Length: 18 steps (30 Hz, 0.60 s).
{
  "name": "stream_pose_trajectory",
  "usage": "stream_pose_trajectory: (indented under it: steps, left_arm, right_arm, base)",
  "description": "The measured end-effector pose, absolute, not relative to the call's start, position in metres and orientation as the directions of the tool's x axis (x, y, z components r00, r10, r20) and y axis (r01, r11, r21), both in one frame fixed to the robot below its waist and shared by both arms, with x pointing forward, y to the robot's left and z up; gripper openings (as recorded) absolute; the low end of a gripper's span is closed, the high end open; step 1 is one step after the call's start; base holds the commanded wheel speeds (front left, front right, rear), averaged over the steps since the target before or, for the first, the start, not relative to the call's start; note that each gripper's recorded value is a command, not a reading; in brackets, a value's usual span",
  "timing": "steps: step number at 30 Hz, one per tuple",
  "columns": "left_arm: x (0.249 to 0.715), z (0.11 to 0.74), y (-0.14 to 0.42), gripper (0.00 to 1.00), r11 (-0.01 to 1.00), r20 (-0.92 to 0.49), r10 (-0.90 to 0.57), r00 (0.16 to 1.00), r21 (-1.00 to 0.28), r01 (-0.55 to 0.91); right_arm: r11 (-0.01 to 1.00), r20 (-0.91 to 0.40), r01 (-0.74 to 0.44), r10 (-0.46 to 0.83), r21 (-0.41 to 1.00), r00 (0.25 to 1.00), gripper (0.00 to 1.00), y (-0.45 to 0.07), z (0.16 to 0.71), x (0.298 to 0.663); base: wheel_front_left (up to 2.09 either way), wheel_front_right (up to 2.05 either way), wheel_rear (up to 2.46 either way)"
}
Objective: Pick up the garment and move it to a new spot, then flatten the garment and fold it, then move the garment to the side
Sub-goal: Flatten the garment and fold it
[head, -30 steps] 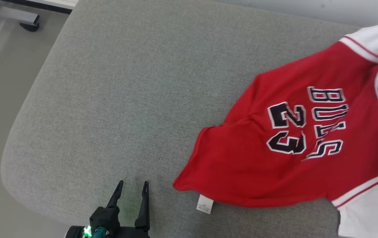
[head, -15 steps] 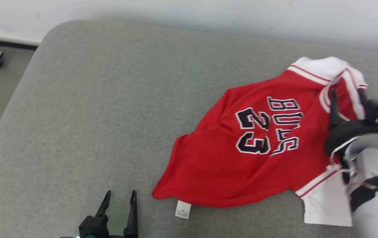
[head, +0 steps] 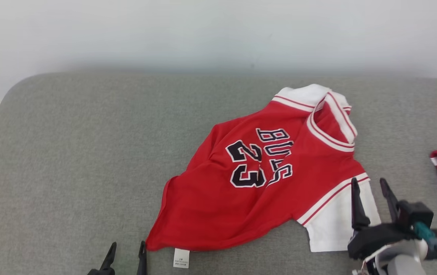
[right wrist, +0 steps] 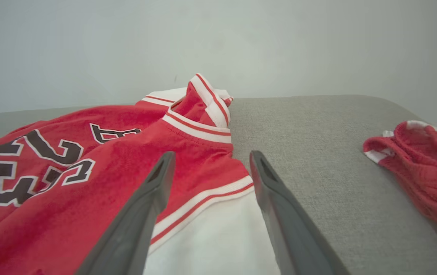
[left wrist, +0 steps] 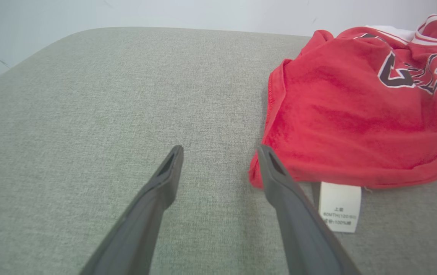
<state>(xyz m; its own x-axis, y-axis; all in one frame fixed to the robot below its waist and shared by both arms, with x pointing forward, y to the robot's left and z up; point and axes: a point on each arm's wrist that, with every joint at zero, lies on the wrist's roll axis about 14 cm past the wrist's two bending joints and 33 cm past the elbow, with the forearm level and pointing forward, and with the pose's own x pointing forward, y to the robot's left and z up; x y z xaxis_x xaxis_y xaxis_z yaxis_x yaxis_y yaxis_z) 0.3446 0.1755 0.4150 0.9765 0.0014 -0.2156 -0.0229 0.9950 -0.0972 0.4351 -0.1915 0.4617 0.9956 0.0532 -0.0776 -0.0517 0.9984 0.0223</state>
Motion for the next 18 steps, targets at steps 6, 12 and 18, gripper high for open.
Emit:
stream_pose_trajectory:
  steps: [6, 12, 18]
  left_arm:
    - [0.34, 0.424, 0.173, 1.0, 0.996, -0.186, -0.012, 0.983, -0.095, -0.005]
    - [0.34, 0.433, 0.169, 1.0, 0.996, -0.153, -0.033, 0.988, -0.085, 0.021]
    - [0.337, 0.436, 0.17, 1.0, 0.997, -0.141, -0.031, 0.99, -0.077, 0.02]
  right_arm:
    - [0.998, -0.061, -0.047, 0.05, 0.046, 0.997, 1.0, -0.189, 0.466, 0.407]
    - [0.998, -0.031, -0.045, 0.046, 0.049, 0.998, 1.0, -0.189, 0.474, 0.388]
    - [0.997, -0.022, -0.047, 0.049, 0.063, 0.999, 1.0, -0.187, 0.475, 0.372]
  base:
    - [0.0, 0.0, 0.0]
    - [0.0, 0.0, 0.0]
    - [0.0, 0.0, 0.0]
